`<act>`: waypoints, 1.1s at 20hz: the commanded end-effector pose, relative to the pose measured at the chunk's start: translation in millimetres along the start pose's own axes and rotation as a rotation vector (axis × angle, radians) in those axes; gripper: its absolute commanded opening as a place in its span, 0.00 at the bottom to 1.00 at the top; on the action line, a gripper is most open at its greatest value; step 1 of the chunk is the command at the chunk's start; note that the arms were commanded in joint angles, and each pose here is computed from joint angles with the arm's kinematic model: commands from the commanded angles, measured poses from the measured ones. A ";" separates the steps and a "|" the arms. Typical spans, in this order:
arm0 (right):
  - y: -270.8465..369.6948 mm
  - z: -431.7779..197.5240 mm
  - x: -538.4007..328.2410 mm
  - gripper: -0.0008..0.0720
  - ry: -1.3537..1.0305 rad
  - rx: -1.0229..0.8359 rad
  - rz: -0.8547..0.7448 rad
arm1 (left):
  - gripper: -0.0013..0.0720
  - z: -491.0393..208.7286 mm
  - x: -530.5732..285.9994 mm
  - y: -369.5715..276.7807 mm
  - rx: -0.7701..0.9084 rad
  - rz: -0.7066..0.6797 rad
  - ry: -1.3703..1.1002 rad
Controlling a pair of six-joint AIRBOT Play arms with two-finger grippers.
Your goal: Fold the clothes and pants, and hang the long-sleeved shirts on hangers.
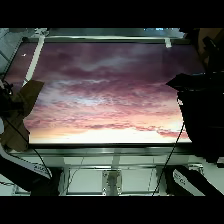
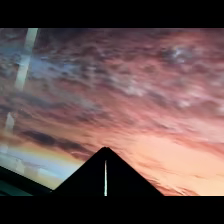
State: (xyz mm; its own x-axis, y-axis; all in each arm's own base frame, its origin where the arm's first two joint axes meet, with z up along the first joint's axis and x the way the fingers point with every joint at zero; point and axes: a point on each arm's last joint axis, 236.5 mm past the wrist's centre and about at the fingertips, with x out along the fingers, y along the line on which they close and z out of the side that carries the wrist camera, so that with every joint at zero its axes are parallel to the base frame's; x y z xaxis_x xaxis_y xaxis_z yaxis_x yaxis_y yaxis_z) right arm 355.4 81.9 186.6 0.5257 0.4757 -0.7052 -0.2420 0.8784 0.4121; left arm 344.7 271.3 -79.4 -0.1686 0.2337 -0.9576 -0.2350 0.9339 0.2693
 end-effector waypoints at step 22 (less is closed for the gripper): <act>-46.2 30.0 -75.7 0.03 -0.042 -0.141 -0.367 | 0.05 -162.9 -324.5 -552.6 0.922 -0.810 -0.626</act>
State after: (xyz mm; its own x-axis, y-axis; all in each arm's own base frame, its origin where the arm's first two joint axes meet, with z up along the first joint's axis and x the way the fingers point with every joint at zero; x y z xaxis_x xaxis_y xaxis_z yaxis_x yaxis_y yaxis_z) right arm 351.3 25.3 230.7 0.6095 0.2224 -0.7610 -0.1799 0.9736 0.1404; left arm 430.6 -242.8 104.6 0.3283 -0.4720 -0.8182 0.5247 0.8114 -0.2576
